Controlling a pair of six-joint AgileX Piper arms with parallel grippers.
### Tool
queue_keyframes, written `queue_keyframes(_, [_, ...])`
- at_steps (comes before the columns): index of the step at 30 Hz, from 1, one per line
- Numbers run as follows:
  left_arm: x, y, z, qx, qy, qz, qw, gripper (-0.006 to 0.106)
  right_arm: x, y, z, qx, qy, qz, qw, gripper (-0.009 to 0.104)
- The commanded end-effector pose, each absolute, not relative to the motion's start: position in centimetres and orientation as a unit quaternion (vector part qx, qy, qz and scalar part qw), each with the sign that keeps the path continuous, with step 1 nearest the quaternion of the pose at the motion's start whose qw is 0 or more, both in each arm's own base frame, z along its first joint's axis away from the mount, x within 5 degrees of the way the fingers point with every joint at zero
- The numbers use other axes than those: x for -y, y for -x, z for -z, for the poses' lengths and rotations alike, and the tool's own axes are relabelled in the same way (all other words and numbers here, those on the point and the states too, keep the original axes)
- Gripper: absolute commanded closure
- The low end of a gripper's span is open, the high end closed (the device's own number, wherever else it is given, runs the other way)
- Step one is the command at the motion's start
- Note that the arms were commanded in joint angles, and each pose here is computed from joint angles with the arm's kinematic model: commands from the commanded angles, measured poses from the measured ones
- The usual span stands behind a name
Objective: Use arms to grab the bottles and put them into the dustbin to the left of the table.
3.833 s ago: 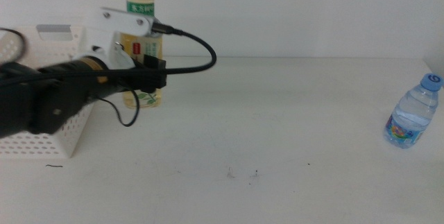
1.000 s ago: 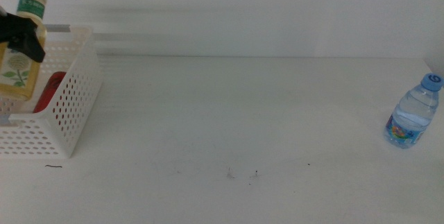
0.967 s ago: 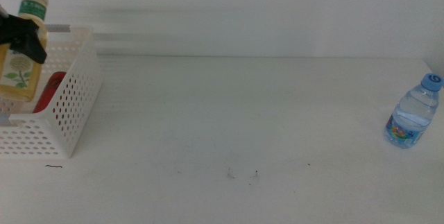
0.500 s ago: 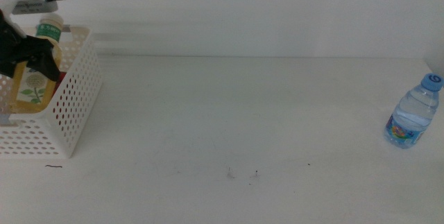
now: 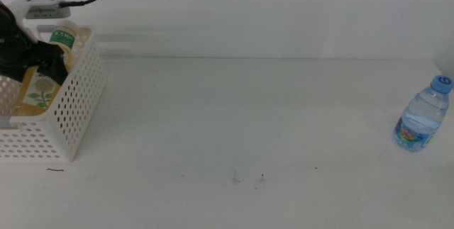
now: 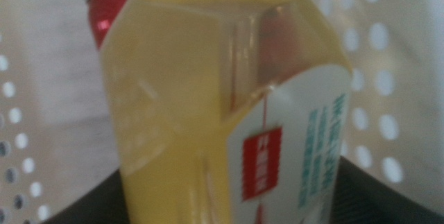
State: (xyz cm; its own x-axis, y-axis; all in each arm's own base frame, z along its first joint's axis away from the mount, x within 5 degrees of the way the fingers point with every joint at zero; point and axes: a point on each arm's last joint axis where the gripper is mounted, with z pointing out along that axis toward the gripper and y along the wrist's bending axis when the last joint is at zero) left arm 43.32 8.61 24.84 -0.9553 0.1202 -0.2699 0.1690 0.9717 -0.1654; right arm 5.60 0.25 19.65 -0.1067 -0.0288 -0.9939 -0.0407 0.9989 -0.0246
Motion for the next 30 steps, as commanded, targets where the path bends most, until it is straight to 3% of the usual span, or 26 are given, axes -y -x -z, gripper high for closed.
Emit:
queue_keyframes(1, [-8.8, -43.4, -26.0, -0.983, -0.069, 0.078, 0.152, 0.020, -0.2, -5.6, -19.6, -0.741, 0.023, 0.001, 0.672, 0.012])
queue_keyframes(4, [-8.9, -43.1, -26.8, -0.983, -0.067, 0.067, 0.158, 0.007, -0.2, -5.6, -19.6, -0.741, 0.023, 0.001, 0.672, 0.012])
queue_keyframes(12, [-8.4, -41.6, -30.9, -0.975, -0.070, 0.055, 0.203, 0.007, -0.2, -5.6, -19.6, -0.741, 0.023, 0.001, 0.672, 0.012])
queue_keyframes(18, [-7.3, -39.0, -36.3, -0.960, -0.065, 0.055, 0.266, 0.007, -0.2, -5.6, -19.6, -0.741, 0.023, 0.001, 0.672, 0.012])
queue_keyframes(30, [2.7, -32.5, -44.5, -0.905, -0.209, 0.070, 0.363, 0.007, -0.2, -5.6, -19.6, -0.741, 0.023, 0.001, 0.672, 0.012])
